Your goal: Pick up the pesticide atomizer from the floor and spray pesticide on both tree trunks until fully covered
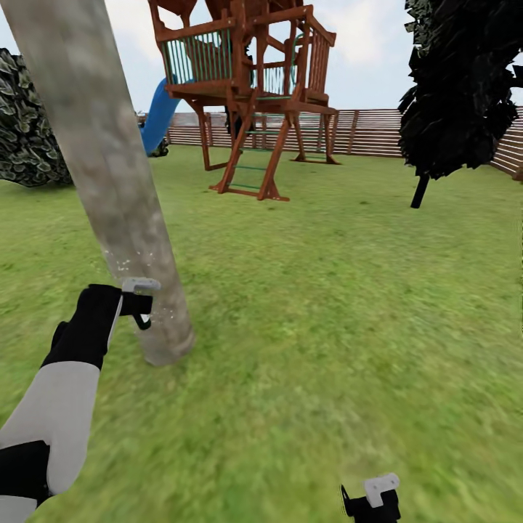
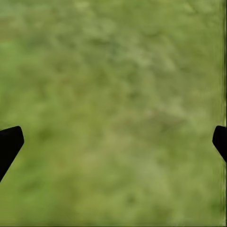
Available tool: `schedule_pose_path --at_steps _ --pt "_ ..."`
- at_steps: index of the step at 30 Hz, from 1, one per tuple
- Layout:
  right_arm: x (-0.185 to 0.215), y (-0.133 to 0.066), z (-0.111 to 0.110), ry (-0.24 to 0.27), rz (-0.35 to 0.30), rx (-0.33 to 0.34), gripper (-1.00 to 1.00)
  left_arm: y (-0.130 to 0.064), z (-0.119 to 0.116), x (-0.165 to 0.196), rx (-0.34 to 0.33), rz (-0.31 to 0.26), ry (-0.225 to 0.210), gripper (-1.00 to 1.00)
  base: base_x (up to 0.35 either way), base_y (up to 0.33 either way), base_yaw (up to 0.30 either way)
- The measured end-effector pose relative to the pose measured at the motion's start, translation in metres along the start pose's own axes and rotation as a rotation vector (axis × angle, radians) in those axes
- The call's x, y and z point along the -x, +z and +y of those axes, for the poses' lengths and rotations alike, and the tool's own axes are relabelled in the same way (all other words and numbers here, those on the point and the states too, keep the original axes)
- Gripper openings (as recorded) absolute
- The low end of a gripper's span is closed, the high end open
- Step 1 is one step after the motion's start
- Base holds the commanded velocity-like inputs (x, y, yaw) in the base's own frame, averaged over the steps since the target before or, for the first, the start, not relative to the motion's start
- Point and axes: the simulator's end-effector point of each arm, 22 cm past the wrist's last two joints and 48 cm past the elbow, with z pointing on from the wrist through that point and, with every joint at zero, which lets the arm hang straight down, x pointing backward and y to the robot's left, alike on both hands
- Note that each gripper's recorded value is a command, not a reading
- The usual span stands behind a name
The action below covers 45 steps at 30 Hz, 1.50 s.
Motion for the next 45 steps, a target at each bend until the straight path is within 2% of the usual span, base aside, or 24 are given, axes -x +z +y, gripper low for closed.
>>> schedule_pose_path --at_steps 5,18,24,28,33,35,38,39,40,42,45 --pt "0.000 0.000 0.000 0.000 -0.001 0.000 1.00 0.000 0.001 -0.002 0.004 0.003 0.001 -1.00 0.000 -0.273 0.055" --pt "0.000 0.000 0.000 0.000 0.000 0.000 1.00 0.001 0.004 -0.003 0.012 0.005 0.001 -1.00 0.034 -0.272 0.232" --pt "0.000 0.000 -0.001 -0.001 0.000 -0.001 1.00 0.023 0.006 -0.063 0.044 0.122 0.012 -1.00 0.209 -0.188 0.004" --pt "0.000 0.000 -0.001 -0.001 0.001 -0.001 1.00 0.026 0.006 -0.074 0.051 0.138 0.012 -1.00 0.018 -0.014 0.000" --pt "0.000 0.000 -0.001 -0.001 0.000 -0.001 1.00 0.025 0.002 -0.067 0.066 0.124 0.007 -1.00 0.000 0.000 0.000" --pt "0.000 0.000 -0.001 -0.001 0.000 -0.001 1.00 0.024 0.015 -0.068 0.098 0.126 0.009 -1.00 0.000 0.000 0.000" --pt "0.000 0.000 -0.001 -0.001 0.000 -0.001 1.00 0.023 0.048 -0.081 0.141 0.142 -0.057 -1.00 0.000 0.000 0.000" --pt "0.000 0.000 0.000 -0.001 0.000 0.000 1.00 0.025 0.054 -0.086 0.146 0.130 -0.074 -1.00 0.000 0.000 0.000" --pt "0.000 0.000 0.000 0.000 0.001 0.000 1.00 0.030 0.052 -0.089 0.153 0.117 -0.075 -1.00 0.000 0.000 0.000" --pt "0.000 0.000 0.000 0.000 0.001 0.000 1.00 0.040 0.045 -0.106 0.175 0.138 -0.071 -1.00 0.000 0.000 0.000" --pt "0.000 0.000 0.000 0.000 0.001 0.000 1.00 0.044 0.032 -0.108 0.172 0.134 -0.068 -1.00 0.000 0.000 0.027"
